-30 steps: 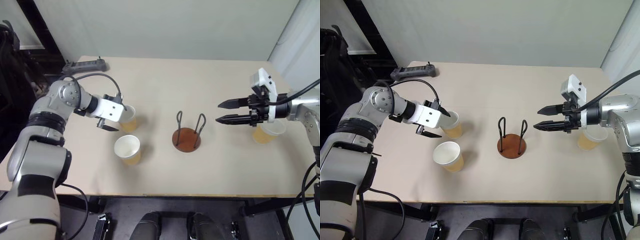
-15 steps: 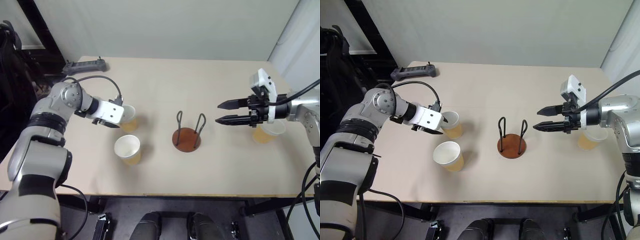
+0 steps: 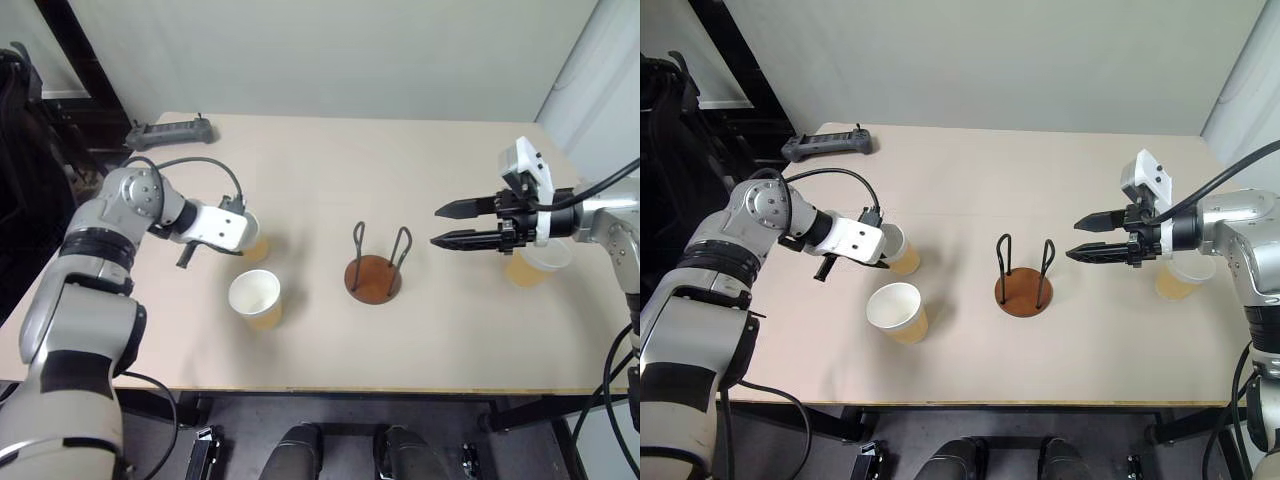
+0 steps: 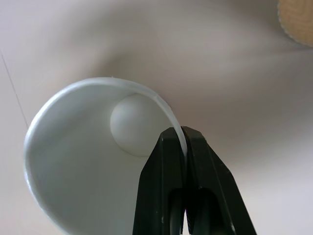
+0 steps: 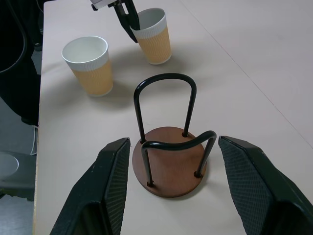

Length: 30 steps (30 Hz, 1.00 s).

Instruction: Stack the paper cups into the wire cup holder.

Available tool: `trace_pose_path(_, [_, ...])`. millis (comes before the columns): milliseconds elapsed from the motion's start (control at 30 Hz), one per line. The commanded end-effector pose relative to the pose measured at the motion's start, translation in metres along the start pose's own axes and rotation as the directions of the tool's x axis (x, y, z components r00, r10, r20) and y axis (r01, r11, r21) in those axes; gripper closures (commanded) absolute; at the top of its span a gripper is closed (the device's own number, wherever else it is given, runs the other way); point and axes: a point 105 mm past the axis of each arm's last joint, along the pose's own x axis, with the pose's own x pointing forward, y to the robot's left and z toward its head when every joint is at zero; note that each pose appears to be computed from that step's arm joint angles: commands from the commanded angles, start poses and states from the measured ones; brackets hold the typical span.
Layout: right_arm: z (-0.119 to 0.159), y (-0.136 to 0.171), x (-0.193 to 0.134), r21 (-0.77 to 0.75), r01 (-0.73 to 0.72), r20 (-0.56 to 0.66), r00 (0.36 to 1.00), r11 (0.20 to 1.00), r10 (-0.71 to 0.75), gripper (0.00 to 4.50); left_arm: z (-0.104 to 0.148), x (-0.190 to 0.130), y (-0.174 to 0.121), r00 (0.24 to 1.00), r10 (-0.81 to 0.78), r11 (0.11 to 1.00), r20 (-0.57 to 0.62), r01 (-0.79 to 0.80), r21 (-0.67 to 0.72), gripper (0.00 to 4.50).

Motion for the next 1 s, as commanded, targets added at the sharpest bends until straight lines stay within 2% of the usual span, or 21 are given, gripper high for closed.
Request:
trace_pose_path(33, [0.012, -0.001, -0.007, -0.047, 0.022, 0.023, 1.000, 0.999, -0.021, 1.55, -0.001, -0.020, 0.013, 0.997, 0.075, 0.996, 0.005, -0.075, -0.045, 4.47])
trace_pose_path(167, [0.011, -0.001, -0.007, -0.046, 0.026, 0.024, 0.999, 0.999, -0.024, 1.55, 0.001, -0.026, 0.020, 0.994, 0.106, 0.993, 0.012, -0.105, -0.061, 4.47])
trace_pose_path(300, [0.009, -0.003, -0.009, -0.044, 0.034, 0.020, 0.999, 0.998, -0.033, 1.55, 0.016, -0.034, 0.039, 0.984, 0.170, 0.985, 0.046, -0.169, -0.026, 4.47])
trace_pose_path(500, [0.004, -0.007, -0.013, -0.042, 0.049, 0.006, 0.999, 0.998, -0.048, 1.55, 0.064, -0.047, 0.073, 0.941, 0.235, 0.972, 0.244, -0.234, -0.035, 4.47])
trace_pose_path(700, [0.002, -0.007, -0.014, -0.039, 0.056, 0.003, 0.998, 0.998, -0.056, 1.55, 0.098, -0.046, 0.084, 0.928, 0.175, 0.978, 0.328, -0.204, 0.054, 4.47])
trace_pose_path(1000, [0.000, -0.006, -0.017, -0.035, 0.074, 0.003, 0.997, 0.997, -0.073, 1.55, 0.123, -0.037, 0.083, 0.924, 0.075, 0.979, 0.374, -0.139, 0.149, 4.47])
